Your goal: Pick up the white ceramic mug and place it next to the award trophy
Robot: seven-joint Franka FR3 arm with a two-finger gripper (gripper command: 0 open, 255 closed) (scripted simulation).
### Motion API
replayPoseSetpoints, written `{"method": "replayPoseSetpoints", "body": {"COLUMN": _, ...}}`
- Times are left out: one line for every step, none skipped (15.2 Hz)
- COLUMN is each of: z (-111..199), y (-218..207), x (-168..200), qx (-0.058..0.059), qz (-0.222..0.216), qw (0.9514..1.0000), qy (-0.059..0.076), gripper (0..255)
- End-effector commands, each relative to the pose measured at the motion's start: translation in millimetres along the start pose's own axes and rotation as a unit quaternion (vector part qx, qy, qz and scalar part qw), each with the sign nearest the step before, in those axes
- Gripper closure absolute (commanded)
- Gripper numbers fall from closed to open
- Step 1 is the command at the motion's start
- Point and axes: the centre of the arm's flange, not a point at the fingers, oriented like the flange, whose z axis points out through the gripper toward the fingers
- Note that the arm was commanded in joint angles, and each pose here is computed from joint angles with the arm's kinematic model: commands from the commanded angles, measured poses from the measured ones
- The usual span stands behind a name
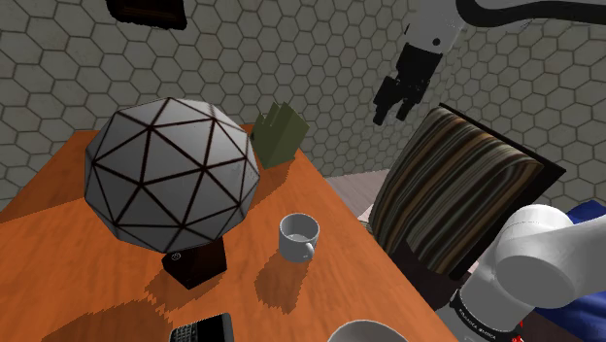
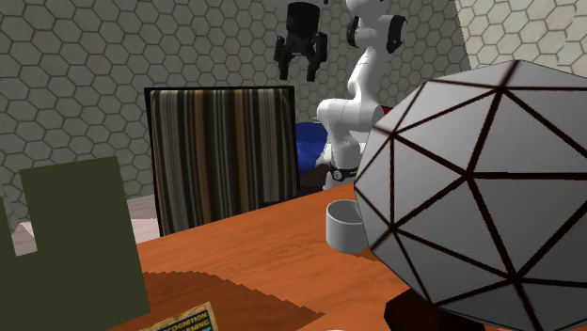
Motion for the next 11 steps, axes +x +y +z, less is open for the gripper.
{"method": "replayPoseSetpoints", "body": {"z": 0, "y": 0, "x": 0, "qx": 0.000, "qz": 0.000, "qw": 1.0000, "qy": 0.000, "gripper": 0}}
{"method": "replayPoseSetpoints", "body": {"z": 12, "y": -6, "x": 0, "qx": 0.001, "qz": 0.000, "qw": 1.0000, "qy": -0.001, "gripper": 0}}
{"method": "replayPoseSetpoints", "body": {"z": 23, "y": -12, "x": 0, "qx": 0.002, "qz": 0.000, "qw": 1.0000, "qy": -0.002, "gripper": 0}}
{"method": "replayPoseSetpoints", "body": {"z": 35, "y": -18, "x": 0, "qx": 0.003, "qz": 0.000, "qw": 1.0000, "qy": -0.004, "gripper": 0}}
{"method": "replayPoseSetpoints", "body": {"z": 46, "y": -24, "x": 1, "qx": 0.004, "qz": 0.001, "qw": 1.0000, "qy": -0.005, "gripper": 0}}
{"method": "replayPoseSetpoints", "body": {"z": 58, "y": -30, "x": 1, "qx": 0.005, "qz": 0.001, "qw": 1.0000, "qy": -0.006, "gripper": 0}}
{"method": "replayPoseSetpoints", "body": {"z": 69, "y": -36, "x": 1, "qx": 0.007, "qz": 0.001, "qw": 1.0000, "qy": -0.007, "gripper": 0}}
{"method": "replayPoseSetpoints", "body": {"z": 81, "y": -42, "x": 1, "qx": 0.008, "qz": 0.001, "qw": 0.9999, "qy": -0.008, "gripper": 0}}
{"method": "replayPoseSetpoints", "body": {"z": 92, "y": -48, "x": 1, "qx": 0.009, "qz": 0.001, "qw": 0.9999, "qy": -0.009, "gripper": 0}}
{"method": "replayPoseSetpoints", "body": {"z": 104, "y": -55, "x": 1, "qx": 0.010, "qz": 0.001, "qw": 0.9999, "qy": -0.011, "gripper": 0}}
{"method": "replayPoseSetpoints", "body": {"z": 115, "y": -61, "x": 1, "qx": 0.011, "qz": 0.002, "qw": 0.9999, "qy": -0.012, "gripper": 0}}
